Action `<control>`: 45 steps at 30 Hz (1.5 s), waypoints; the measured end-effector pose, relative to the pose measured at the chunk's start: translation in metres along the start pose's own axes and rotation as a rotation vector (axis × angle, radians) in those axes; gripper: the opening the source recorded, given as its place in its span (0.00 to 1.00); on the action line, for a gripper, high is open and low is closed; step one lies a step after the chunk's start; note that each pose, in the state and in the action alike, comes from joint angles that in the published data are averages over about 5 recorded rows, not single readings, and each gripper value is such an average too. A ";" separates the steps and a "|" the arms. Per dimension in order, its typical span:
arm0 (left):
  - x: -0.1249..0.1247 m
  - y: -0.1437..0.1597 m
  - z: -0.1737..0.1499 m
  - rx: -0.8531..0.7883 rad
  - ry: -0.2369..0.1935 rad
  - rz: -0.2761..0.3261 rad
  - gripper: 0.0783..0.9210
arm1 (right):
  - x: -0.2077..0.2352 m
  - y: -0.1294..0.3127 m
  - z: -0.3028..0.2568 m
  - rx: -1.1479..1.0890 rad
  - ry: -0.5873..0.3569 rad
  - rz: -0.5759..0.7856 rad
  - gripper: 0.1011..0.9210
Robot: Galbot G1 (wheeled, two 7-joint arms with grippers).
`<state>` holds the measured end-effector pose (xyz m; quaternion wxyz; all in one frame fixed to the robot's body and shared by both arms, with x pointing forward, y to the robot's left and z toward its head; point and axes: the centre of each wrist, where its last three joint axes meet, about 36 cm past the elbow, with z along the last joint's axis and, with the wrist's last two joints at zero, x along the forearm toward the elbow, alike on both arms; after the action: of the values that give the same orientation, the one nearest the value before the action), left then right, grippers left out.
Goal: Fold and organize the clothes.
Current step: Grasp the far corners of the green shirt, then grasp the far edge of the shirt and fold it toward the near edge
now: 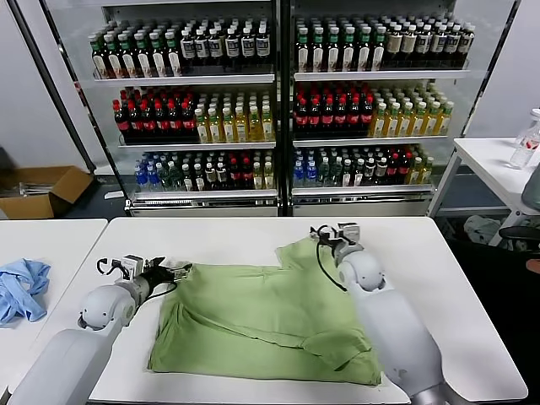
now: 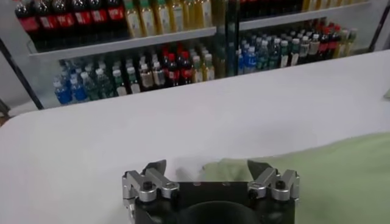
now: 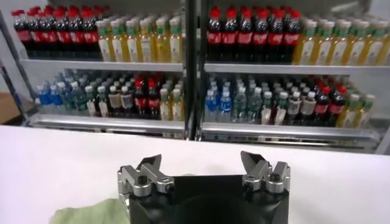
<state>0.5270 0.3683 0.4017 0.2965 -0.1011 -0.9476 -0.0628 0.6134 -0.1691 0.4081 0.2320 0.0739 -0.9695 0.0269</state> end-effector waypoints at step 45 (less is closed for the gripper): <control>0.036 0.009 0.015 0.026 -0.051 0.081 0.01 | 0.087 -0.008 0.004 -0.091 -0.082 -0.040 0.01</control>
<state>0.4916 0.3856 0.4109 0.2757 -0.1372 -0.9507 -0.0358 0.5358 -0.1883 0.4439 0.1957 0.0838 -0.9768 -0.0248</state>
